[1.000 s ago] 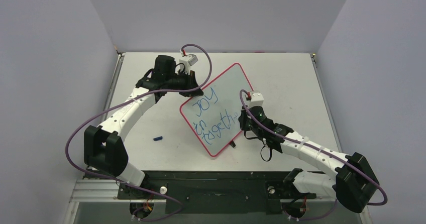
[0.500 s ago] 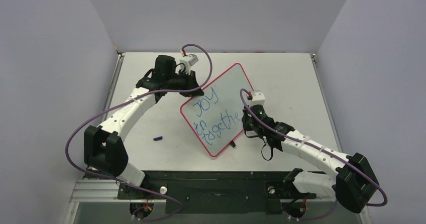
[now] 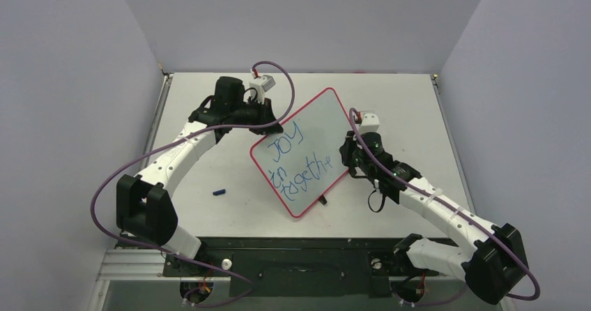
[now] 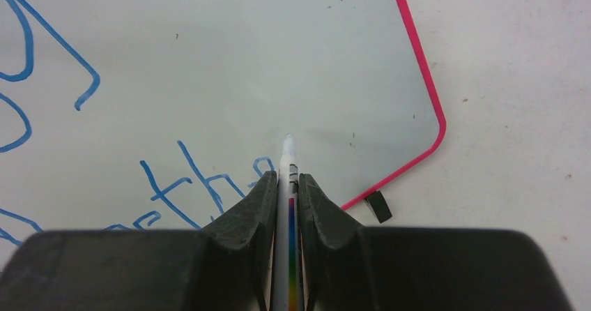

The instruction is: Write a sentence on the whiteboard

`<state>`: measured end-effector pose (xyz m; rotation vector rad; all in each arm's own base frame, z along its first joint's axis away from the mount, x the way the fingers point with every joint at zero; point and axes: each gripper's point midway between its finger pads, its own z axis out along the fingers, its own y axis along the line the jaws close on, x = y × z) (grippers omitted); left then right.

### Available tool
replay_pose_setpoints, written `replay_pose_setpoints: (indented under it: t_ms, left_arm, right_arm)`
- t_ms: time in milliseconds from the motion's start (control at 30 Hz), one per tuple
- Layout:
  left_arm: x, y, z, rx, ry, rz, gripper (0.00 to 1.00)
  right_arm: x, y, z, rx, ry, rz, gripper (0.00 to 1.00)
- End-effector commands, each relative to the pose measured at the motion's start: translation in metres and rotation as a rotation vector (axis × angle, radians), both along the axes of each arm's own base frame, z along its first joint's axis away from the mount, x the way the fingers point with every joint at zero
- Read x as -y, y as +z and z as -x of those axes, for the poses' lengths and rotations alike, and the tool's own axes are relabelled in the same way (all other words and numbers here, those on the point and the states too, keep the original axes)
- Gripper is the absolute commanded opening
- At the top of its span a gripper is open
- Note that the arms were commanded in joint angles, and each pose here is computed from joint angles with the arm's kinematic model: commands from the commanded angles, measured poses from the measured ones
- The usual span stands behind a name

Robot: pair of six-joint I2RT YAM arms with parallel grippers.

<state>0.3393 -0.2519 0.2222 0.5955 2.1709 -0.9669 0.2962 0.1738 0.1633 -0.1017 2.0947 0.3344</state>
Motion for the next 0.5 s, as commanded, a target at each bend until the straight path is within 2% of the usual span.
replay_pose_setpoints:
  t_ms: [0,467]
  left_arm:
    - [0.000,0.025,-0.007,0.129,-0.012,0.002,0.00]
    - [0.001,0.024,-0.007,0.127,-0.014,0.000,0.00]
  right_arm:
    - [-0.020,0.026,-0.011,0.062,0.080,-0.056,0.00]
    - [-0.028,0.003,-0.014,0.019,0.104,-0.077,0.00]
